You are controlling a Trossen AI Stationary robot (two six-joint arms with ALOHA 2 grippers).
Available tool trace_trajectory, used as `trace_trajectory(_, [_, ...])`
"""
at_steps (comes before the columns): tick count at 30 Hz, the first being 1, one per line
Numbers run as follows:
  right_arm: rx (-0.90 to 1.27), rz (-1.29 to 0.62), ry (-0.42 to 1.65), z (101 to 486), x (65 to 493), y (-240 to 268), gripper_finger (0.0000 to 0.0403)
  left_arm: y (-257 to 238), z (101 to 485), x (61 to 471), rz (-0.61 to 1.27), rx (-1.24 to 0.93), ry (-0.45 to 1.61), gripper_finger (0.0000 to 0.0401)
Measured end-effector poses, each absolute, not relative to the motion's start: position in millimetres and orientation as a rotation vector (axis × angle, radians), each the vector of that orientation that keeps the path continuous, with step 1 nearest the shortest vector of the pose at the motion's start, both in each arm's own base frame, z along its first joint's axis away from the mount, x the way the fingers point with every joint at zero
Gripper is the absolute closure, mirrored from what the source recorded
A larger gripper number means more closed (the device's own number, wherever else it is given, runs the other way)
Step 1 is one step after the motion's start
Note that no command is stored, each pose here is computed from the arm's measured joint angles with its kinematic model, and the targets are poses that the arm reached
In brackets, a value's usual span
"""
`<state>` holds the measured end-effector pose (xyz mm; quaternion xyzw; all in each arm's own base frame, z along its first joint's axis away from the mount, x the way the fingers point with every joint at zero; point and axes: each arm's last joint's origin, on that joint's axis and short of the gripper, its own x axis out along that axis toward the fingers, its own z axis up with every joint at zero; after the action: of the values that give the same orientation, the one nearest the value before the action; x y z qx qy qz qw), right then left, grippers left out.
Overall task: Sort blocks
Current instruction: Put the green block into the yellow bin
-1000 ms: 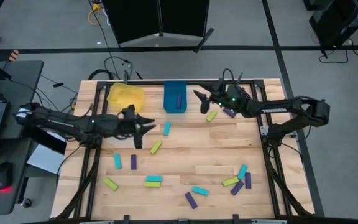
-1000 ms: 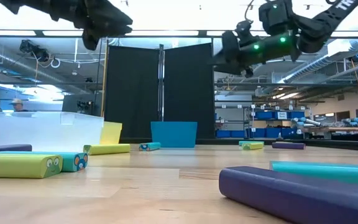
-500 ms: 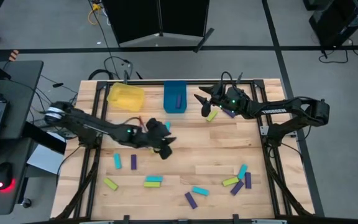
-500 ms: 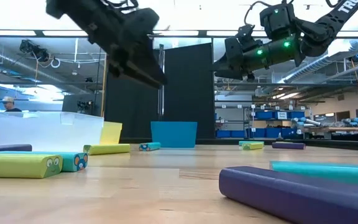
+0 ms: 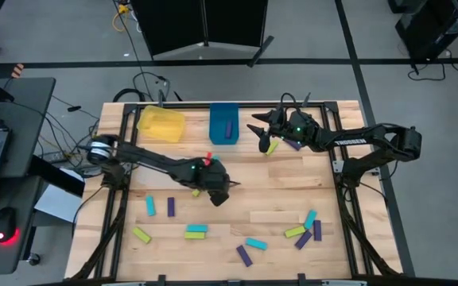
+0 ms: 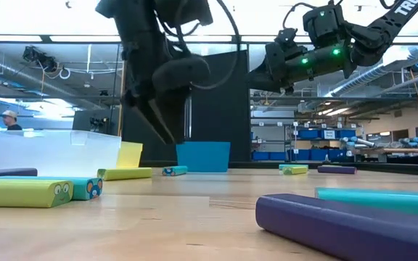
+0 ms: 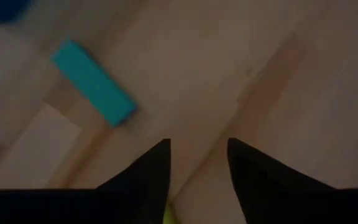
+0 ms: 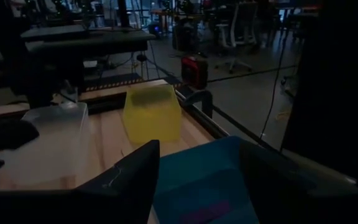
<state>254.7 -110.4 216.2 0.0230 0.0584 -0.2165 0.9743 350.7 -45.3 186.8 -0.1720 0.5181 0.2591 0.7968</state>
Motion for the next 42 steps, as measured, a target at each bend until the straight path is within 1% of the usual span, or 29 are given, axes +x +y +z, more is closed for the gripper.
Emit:
trace_trajectory(3, [0.044, -0.431, 0.118, 216, 255, -110, 0.0177, -45, 177, 355, 0.575, -0.352, 1.198, 0.0193])
trace_trajectory(5, [0.036, -0.431, 0.12, 216, 255, -110, 0.0177, -44, 178, 358, 0.587, -0.343, 1.238, 0.0175])
trace_trajectory(9, [0.024, -0.43, 0.124, 216, 255, -110, 0.0176, -42, 183, 363, 0.597, -0.358, 1.274, 0.0155])
trace_trajectory(12, [0.024, -0.43, 0.124, 216, 255, -110, 0.0179, -39, 187, 363, 0.606, -0.362, 1.289, 0.0153])
trace_trajectory(17, [0.022, -0.429, 0.124, 216, 255, -110, 0.0181, -31, 184, 355, 0.65, -0.372, 1.387, 0.0153])
trace_trajectory(25, [0.021, -0.429, 0.123, 216, 255, -110, 0.0183, -30, 182, 354, 0.626, -0.403, 1.415, 0.0153])
trace_trajectory(42, [0.021, -0.429, 0.123, 216, 255, -110, 0.0187, -30, 160, 345, 0.623, -0.412, 1.433, 0.0153])
